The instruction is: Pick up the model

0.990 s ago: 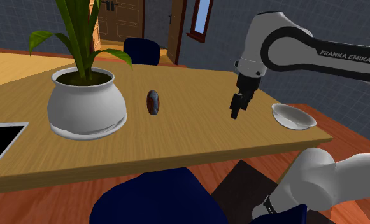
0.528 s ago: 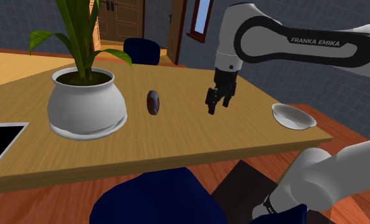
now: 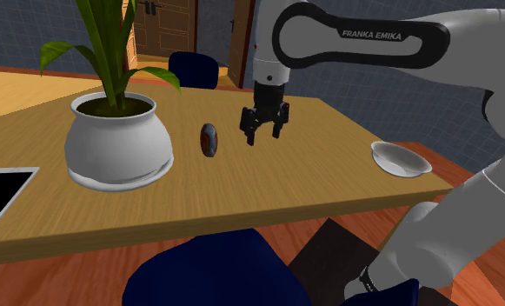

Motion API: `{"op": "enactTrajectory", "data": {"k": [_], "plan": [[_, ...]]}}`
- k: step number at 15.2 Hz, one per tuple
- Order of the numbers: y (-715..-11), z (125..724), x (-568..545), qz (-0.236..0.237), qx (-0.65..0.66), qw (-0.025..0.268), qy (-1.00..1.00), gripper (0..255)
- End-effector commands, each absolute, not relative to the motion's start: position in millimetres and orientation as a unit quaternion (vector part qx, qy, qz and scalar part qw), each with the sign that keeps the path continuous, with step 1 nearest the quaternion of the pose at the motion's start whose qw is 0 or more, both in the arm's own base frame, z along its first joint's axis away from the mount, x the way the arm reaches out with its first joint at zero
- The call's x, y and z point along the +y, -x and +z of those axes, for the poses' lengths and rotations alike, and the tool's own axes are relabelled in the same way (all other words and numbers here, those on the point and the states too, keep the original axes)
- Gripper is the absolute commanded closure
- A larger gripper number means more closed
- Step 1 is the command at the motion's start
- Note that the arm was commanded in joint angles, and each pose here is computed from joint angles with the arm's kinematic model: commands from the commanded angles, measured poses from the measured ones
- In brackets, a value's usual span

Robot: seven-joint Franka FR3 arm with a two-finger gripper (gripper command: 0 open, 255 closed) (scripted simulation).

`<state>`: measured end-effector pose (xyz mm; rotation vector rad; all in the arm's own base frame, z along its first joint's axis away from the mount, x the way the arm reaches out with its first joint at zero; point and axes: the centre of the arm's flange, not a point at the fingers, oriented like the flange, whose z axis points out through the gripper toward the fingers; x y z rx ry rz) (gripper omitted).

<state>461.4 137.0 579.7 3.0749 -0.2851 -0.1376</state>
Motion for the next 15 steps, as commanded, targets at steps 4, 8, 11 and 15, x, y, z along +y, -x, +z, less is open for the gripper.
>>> {"op": "enactTrajectory", "data": {"k": [4, 8, 11, 15], "plan": [[-516, 586, 176, -0.047, -0.129, 0.021, -0.990, 0], [-562, 590, 200, -0.049, -0.158, 0.018, -0.986, 0], [-598, 593, 217, -0.051, -0.179, 0.016, -0.982, 0], [-600, 578, 218, -0.051, -0.181, 0.016, -0.982, 0]]}}
